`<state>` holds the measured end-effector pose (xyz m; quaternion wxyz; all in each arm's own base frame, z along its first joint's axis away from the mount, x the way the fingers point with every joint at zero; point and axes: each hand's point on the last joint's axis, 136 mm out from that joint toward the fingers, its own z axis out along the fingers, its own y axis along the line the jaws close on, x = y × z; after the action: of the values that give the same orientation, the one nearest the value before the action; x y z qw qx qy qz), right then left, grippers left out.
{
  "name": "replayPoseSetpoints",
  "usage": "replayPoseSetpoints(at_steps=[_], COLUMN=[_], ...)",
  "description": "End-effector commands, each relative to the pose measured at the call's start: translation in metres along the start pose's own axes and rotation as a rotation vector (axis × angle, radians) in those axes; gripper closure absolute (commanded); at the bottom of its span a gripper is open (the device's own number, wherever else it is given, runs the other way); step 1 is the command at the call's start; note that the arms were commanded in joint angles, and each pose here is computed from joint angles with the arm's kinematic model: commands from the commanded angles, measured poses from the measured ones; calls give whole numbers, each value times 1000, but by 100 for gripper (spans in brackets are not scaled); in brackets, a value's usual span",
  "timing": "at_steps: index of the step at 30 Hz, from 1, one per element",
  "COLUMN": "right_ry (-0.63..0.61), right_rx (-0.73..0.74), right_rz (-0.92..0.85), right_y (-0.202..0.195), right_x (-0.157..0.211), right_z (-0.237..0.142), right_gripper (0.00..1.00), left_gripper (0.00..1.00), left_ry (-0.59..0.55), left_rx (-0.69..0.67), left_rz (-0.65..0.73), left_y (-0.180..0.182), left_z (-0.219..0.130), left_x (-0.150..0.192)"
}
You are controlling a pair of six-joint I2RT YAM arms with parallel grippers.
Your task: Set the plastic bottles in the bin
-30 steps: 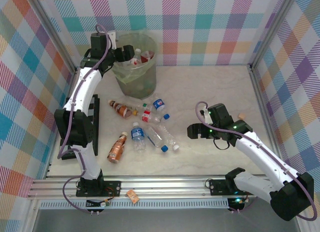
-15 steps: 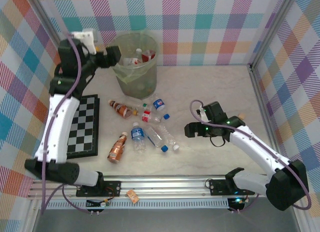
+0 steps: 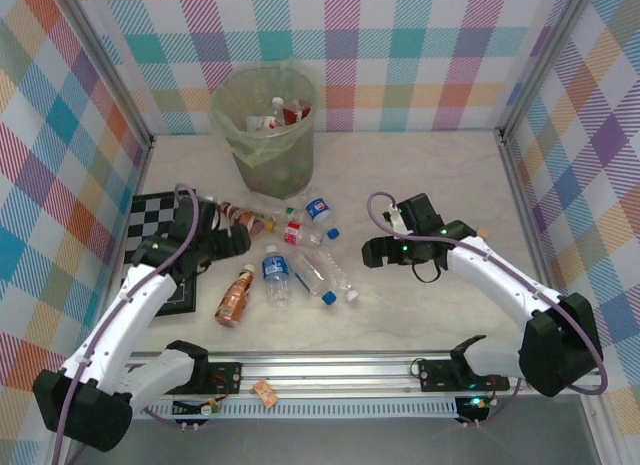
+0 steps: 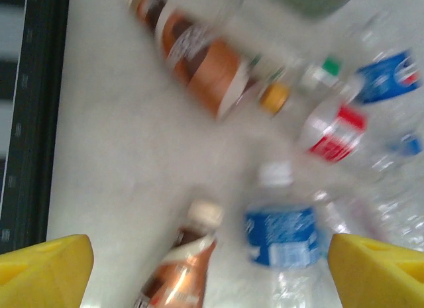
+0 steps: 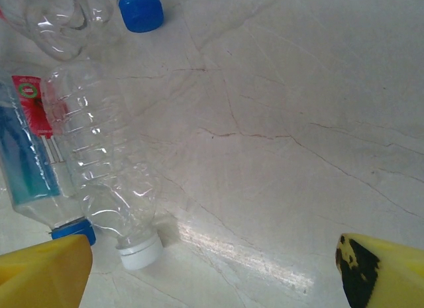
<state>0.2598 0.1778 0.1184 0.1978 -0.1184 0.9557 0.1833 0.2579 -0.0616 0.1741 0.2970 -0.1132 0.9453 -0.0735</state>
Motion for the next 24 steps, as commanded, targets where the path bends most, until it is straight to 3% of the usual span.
replayPoseSetpoints(at_steps=[1, 7, 16, 20, 24], right_ry=[-16, -8, 8, 10, 6], right_rx=[-23, -21, -23, -25, -37], right_rz=[-15, -11, 0, 2, 11], right_y=[5, 5, 5, 5, 7], right_x=[-11, -15, -14, -13, -16], right_z=[2, 5, 11, 14, 15], right_gripper=[5, 5, 5, 5, 5], left_gripper=[9, 3, 0, 7, 21], left_ry=[79, 204, 282, 284, 255], left_rx=[-41, -59, -89, -103, -108], left_rz=[-96, -108, -165, -178, -187], left_y=[14, 20, 32, 36, 37], left_z=[17, 41, 62, 70, 72], left_x=[35, 83, 127, 134, 130])
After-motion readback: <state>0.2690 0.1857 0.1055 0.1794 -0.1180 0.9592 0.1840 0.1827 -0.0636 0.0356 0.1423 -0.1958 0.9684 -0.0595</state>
